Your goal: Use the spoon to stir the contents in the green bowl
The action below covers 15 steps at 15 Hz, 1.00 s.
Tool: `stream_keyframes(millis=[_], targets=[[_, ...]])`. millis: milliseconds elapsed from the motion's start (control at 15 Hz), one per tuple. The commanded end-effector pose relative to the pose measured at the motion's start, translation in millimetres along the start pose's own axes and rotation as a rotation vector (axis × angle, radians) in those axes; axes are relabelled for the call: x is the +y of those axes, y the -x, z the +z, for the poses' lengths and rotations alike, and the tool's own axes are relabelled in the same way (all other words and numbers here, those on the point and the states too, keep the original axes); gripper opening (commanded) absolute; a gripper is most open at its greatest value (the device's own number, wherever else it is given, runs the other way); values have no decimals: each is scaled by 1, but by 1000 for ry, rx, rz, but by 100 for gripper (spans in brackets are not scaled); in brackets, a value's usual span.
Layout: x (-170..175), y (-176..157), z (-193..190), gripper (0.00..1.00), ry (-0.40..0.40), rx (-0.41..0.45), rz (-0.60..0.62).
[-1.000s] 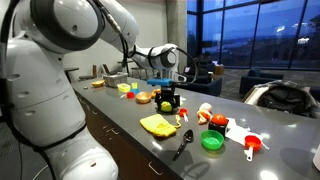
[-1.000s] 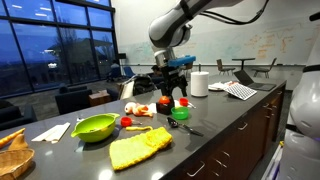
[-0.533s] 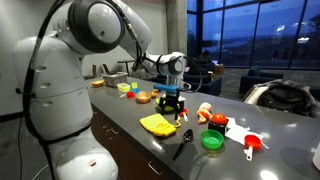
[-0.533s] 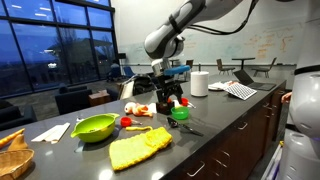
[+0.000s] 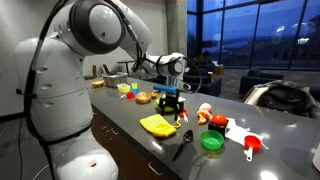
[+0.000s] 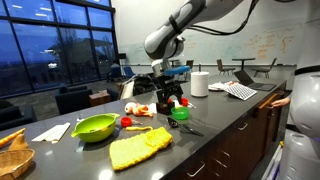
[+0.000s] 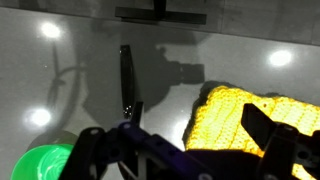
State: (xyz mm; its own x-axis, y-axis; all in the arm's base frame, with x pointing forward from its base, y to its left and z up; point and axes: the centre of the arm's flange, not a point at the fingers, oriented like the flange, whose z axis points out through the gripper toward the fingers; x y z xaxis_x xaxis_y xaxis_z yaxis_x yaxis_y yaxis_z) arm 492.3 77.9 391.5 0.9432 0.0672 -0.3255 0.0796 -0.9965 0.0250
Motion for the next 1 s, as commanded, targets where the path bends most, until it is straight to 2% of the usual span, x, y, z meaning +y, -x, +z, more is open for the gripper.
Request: stream_keyframes(millis=[0,400,933], targets=[[0,0,0,100,0,0,0],[10,-4,1,100,-16,9,-10],[51,-17,17,100,-46,56,-35]])
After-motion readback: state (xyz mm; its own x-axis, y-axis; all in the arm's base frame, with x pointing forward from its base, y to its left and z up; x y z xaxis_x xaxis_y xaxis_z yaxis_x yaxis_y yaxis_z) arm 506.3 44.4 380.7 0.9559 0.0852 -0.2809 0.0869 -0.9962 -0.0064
